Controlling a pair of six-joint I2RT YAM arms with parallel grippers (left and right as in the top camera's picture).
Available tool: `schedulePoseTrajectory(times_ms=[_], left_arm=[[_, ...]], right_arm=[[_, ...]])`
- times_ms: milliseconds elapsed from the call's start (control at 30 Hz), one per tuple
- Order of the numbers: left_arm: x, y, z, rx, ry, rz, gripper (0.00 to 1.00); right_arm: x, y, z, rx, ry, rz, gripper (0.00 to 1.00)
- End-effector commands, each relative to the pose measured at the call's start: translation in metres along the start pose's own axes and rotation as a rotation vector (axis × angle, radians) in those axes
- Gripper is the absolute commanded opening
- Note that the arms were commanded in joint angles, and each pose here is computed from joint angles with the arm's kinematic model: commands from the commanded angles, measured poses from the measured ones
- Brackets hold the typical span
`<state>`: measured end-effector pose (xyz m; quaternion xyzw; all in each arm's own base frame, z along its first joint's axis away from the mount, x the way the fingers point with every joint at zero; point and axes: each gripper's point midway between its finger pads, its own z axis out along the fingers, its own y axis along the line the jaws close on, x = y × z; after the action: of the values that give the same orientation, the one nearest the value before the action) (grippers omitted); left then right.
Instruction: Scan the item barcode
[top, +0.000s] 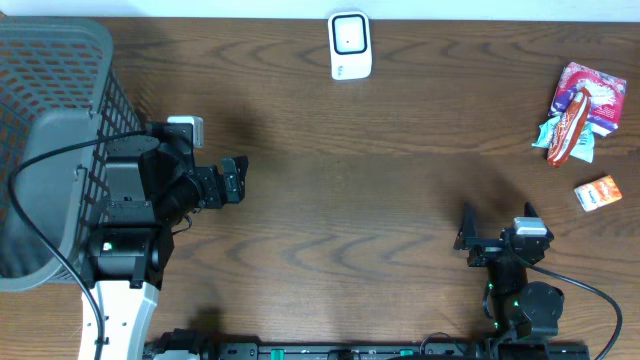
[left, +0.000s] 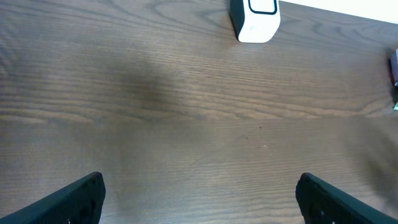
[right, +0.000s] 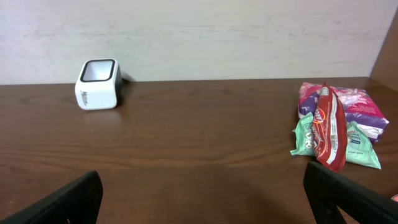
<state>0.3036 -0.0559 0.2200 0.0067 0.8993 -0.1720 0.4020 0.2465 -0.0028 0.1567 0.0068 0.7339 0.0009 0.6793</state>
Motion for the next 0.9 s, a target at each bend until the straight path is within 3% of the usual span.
schedulePoseTrajectory(times_ms=[0,867], left_arm=[[0.001,0.000,0.000,0.002,0.000,0.011,0.97],[0.016,0.000,-0.020,-0.024,0.020,0.008,0.97]], right_arm=[[0.000,-0.001,0.000,0.003,-0.001,-0.014,0.99],[0.000,-0.001,0.000,0.003,-0.001,-0.014,0.99]])
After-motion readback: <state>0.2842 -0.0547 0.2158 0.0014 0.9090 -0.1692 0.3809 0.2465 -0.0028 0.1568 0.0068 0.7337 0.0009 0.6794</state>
